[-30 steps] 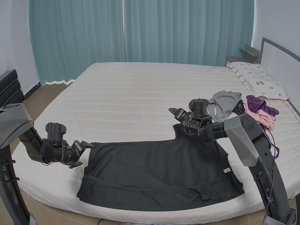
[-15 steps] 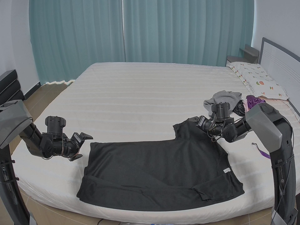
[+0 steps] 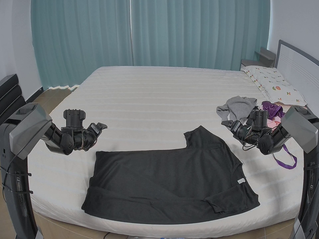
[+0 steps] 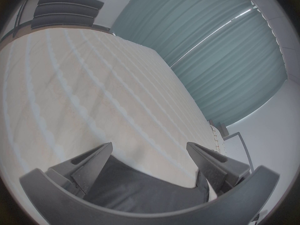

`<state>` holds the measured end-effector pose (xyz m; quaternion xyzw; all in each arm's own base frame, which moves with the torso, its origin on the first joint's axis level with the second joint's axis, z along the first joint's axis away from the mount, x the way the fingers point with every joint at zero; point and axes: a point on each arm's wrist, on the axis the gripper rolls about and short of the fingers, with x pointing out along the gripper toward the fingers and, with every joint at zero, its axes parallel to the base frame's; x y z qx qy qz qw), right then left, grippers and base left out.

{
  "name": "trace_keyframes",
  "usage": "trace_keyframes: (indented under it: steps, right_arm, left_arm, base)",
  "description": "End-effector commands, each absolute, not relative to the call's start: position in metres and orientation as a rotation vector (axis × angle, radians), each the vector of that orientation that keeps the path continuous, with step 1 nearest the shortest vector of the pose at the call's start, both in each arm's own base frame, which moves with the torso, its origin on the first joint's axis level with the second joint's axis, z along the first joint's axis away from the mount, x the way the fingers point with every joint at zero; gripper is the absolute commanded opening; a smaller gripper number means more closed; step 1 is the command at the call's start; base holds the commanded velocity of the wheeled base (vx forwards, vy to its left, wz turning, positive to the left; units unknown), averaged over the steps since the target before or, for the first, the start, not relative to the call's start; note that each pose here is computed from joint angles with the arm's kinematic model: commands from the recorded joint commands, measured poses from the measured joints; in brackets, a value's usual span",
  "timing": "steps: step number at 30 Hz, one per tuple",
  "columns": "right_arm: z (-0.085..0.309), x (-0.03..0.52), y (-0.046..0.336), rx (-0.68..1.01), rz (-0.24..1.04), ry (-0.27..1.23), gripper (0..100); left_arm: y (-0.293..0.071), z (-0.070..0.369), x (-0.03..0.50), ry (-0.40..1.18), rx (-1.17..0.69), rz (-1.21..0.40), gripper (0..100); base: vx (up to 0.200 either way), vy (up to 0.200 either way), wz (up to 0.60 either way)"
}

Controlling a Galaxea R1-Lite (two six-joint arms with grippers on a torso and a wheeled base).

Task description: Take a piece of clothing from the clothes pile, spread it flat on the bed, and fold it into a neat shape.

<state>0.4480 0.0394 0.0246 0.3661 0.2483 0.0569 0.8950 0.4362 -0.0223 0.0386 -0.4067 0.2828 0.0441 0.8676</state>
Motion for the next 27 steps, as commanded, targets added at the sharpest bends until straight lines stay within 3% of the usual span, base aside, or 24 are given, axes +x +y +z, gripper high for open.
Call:
trace_keyframes:
  steps: [1, 10, 23, 24, 27]
  right_arm:
    - [0.017, 0.446, 0.029, 0.798, 0.082, 0.53, 100]
    - [0.008, 0.445, 0.027, 0.8, 0.065, 0.55, 100]
    - [0.001, 0.446, 0.025, 0.801, 0.053, 0.56, 100]
    - [0.001, 0.446, 0.025, 0.801, 0.053, 0.56, 100]
    - [0.0, 0.447, 0.025, 0.797, 0.054, 0.558, 100]
  left_arm:
    - [-0.027, 0.001, 0.458, 0.605, -0.826, 0.144, 100]
    - [-0.024, -0.007, 0.446, 0.676, -0.801, 0.208, 100]
    - [-0.028, -0.021, 0.443, 0.728, -0.725, 0.177, 100]
    - [-0.028, -0.021, 0.443, 0.728, -0.725, 0.177, 0]
    - [-0.028, -0.022, 0.444, 0.723, -0.722, 0.181, 0]
  base:
    - [0.0, 0.0, 0.0]
    - [0.0, 0.0, 0.0]
    - [0.0, 0.0, 0.0]
    - [0.0, 0.0, 0.0]
    - [0.0, 0.0, 0.0]
